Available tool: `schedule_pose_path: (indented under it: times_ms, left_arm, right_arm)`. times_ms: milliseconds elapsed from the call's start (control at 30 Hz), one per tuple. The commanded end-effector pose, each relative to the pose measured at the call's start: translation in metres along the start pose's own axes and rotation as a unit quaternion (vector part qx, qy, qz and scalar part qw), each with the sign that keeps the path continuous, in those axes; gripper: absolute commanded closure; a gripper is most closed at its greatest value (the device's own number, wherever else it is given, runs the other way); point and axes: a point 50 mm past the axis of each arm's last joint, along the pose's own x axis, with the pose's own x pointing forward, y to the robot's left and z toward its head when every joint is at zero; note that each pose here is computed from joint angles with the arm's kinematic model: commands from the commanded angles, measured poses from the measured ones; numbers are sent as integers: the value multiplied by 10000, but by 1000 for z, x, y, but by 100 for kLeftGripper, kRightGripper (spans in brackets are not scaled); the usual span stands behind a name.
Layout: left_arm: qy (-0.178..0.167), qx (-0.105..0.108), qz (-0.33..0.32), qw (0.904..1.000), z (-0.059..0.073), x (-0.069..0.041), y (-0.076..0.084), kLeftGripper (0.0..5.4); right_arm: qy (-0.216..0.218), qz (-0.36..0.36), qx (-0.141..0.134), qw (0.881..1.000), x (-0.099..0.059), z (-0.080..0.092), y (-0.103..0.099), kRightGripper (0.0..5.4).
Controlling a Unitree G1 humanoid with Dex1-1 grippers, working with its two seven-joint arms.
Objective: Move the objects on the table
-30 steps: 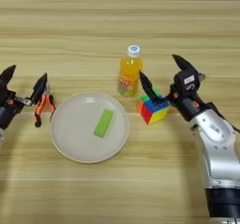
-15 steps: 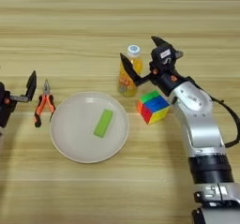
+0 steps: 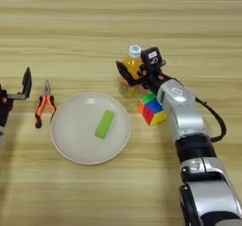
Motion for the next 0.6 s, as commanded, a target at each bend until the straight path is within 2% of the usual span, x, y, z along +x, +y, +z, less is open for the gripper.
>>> schedule_pose_path:
  times_ms: [33,133,367,600]
  left_arm:
    - [-37,78,-35,10000,0,2,-1,0]
    - [-44,76,-41,10000,0,2,-1,0]
    - [-61,68,-46,9999,0,3,-2,0]
    - [-86,69,-44,9999,0,4,-3,0]
  right_arm:
    - [-103,56,-53,9999,4,6,0,155]
    - [-129,88,-74,9999,4,7,1,184]
    - [-200,162,-92,9996,5,11,2,187]
    - [-357,263,-140,9989,12,21,7,187]
